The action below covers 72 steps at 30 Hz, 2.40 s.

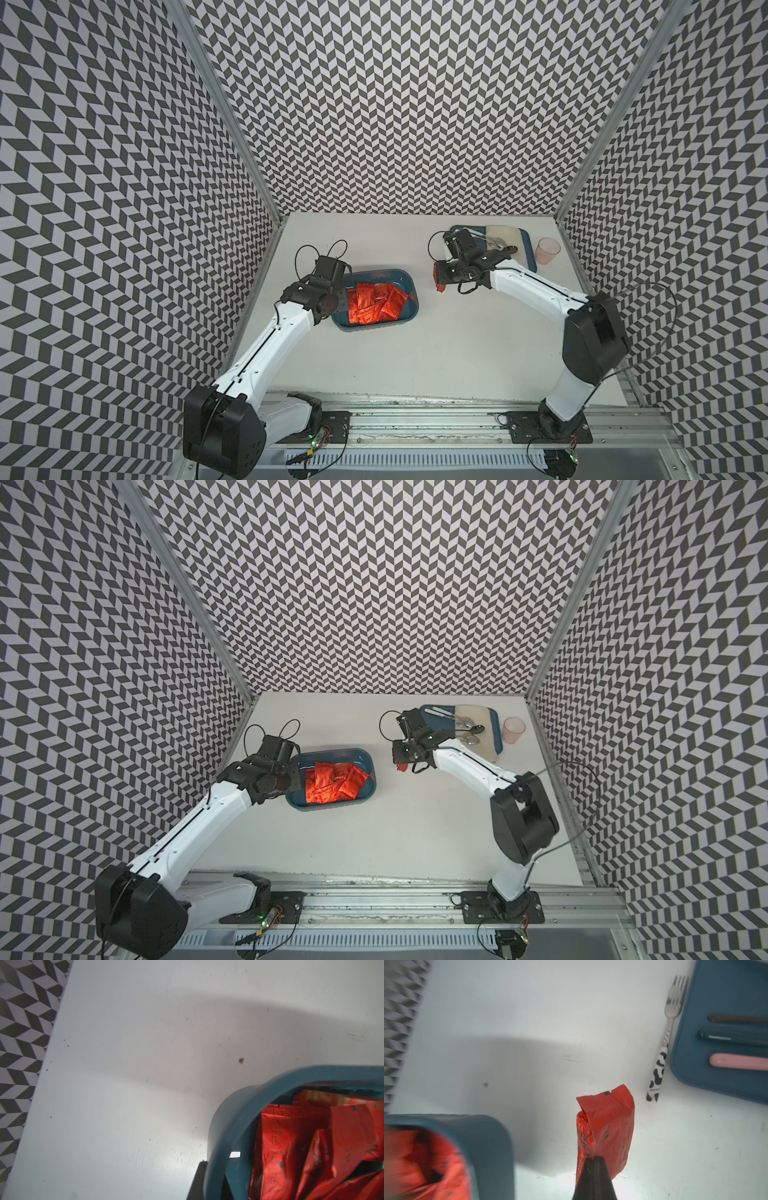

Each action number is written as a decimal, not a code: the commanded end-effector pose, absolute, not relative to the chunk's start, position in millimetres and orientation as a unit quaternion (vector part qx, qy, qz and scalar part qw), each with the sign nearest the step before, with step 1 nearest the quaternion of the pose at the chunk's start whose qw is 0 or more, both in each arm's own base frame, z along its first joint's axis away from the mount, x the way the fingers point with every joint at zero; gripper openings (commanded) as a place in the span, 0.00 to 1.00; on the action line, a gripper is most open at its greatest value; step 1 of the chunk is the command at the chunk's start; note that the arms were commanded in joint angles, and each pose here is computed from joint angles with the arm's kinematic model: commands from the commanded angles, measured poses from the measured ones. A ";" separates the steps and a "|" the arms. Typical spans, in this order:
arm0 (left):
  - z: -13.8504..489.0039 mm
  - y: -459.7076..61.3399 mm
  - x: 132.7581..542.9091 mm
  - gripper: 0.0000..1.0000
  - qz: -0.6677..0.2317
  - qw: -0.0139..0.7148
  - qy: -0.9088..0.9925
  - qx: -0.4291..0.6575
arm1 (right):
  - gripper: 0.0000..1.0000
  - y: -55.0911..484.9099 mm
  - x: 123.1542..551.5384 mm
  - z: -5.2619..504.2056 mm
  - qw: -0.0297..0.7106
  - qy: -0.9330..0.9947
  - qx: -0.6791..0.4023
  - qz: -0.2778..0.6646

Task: Take the tea bags out of the storage box
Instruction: Place the tea bag at the center of the board.

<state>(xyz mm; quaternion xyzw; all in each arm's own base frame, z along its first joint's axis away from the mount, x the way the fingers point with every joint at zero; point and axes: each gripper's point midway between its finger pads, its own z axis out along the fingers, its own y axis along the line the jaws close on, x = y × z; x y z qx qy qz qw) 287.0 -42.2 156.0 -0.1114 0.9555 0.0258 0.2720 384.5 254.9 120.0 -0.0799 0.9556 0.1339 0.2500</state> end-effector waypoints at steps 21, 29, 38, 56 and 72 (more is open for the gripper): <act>194.4 -30.3 280.9 0.00 0.032 0.315 0.940 -0.128 | 0.16 305.2 387.4 71.4 0.211 0.966 -0.103 0.103; 195.2 -30.3 280.6 0.00 0.031 0.317 0.939 -0.128 | 0.37 309.8 394.0 90.2 0.234 0.958 -0.113 0.124; 195.9 -30.9 281.8 0.00 0.029 0.319 0.939 -0.126 | 0.83 293.6 397.1 73.2 0.223 0.961 -0.119 0.112; 195.0 -29.9 283.1 0.00 0.033 0.319 0.939 -0.127 | 0.85 299.6 369.6 37.5 0.156 0.966 -0.110 0.176; 198.3 -30.4 281.5 0.00 0.029 0.324 0.937 -0.125 | 0.84 304.1 356.6 45.8 0.149 0.962 -0.099 0.206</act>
